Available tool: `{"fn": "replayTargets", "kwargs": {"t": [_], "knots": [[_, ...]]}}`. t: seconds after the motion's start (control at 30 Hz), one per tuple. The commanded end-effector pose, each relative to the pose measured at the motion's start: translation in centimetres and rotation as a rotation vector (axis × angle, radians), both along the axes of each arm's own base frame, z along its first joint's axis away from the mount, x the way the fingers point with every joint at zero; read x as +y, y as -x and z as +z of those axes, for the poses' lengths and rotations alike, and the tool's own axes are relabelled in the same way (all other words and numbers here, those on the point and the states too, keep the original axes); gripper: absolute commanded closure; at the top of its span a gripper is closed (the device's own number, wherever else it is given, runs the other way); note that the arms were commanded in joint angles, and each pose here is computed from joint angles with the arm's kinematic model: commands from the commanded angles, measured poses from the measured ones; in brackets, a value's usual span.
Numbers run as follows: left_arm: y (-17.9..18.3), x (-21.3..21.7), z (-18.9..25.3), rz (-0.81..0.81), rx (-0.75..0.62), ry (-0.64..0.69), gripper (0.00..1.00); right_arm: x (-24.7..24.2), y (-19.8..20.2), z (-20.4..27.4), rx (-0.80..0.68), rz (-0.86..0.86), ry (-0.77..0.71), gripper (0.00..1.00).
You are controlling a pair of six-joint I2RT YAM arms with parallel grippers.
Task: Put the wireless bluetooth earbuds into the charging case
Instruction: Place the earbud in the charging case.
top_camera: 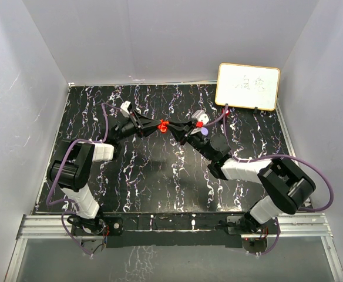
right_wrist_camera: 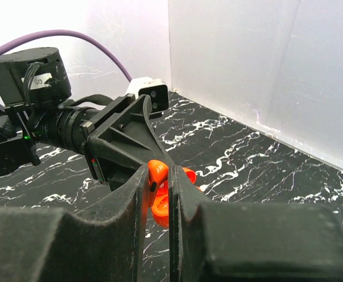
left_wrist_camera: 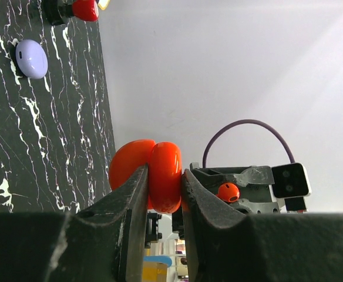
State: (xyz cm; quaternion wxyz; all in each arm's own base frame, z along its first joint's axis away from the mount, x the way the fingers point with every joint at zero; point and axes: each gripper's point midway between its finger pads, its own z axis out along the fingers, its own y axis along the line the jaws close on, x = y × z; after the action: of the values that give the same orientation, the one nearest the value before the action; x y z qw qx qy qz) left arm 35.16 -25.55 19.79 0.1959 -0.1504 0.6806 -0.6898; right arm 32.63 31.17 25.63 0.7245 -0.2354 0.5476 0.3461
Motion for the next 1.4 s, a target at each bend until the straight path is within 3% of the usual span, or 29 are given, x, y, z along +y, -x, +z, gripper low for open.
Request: {"fn": "replayTargets", "kwargs": {"t": [0.0,1.37], "knots": [[0.3,-0.4,2.6,-0.021,-0.084,0.019,1.0,-0.3,0.7,2.7,-0.156,0.007,-0.036,1.0],[2.6,-1.4,3.7,-0.109,-0.075,0.048,1.0,-0.2,2.4,0.7,-0.365,0.041,0.019,1.0]]}}
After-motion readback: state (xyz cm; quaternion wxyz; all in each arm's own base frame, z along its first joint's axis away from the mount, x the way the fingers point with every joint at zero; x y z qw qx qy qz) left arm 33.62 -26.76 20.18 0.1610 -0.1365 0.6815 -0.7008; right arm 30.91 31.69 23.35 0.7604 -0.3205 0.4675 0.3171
